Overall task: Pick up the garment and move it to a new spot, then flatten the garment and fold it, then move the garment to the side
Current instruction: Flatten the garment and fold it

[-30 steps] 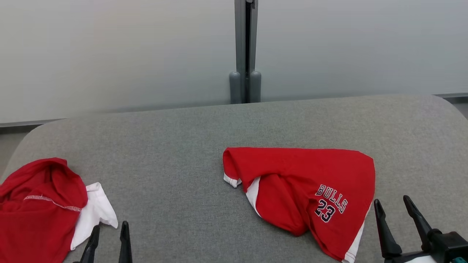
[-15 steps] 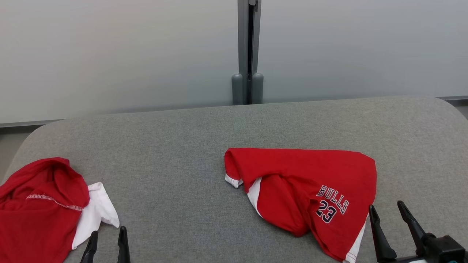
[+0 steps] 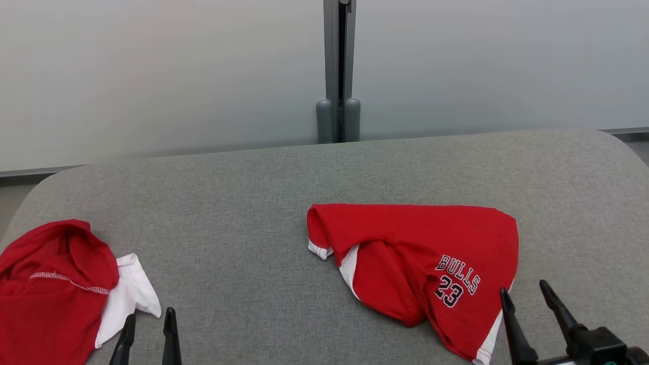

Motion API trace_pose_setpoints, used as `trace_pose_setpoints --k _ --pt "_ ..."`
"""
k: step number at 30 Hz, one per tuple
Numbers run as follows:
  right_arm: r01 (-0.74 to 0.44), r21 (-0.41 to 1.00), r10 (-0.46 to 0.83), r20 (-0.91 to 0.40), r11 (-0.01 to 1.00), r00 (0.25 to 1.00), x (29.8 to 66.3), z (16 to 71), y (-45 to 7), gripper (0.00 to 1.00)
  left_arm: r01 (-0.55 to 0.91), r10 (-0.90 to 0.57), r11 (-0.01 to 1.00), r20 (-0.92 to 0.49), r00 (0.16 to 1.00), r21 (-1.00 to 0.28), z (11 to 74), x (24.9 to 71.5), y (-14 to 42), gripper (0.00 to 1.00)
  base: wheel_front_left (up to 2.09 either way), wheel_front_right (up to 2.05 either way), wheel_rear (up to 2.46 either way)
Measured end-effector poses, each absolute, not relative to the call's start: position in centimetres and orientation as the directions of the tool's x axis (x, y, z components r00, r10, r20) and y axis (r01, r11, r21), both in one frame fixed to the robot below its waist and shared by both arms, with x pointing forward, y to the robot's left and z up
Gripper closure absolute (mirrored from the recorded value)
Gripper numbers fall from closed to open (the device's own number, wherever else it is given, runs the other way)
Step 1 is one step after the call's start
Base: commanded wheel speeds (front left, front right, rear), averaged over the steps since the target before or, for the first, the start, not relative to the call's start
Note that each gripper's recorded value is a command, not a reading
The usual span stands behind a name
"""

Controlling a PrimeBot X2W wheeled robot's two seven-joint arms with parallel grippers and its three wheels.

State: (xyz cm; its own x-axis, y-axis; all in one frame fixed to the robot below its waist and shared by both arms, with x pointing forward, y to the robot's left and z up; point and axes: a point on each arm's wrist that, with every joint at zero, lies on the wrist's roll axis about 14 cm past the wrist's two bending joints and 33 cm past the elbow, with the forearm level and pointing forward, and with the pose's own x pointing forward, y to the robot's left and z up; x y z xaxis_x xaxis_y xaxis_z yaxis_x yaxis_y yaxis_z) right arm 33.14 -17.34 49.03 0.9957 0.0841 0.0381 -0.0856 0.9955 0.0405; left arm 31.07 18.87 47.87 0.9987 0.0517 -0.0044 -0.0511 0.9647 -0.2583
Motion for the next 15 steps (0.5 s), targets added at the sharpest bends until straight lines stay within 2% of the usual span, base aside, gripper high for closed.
trace_pose_setpoints --k 7,15 --pt "-0.252 -0.027 0.249 -0.093 0.967 0.964 31.9 45.2 -13.4 0.00 -0.048 0.049 0.964 -0.005 0.999 -0.263 47.9 31.3 18.7 0.00 0.00 0.00 0.00" --pt "-0.342 -0.082 0.315 -0.240 0.936 0.918 31.9 41.0 -12.3 0.00 -0.056 0.050 0.962 -0.028 0.998 -0.266 47.2 31.6 18.6 0.00 0.00 0.00 0.00"
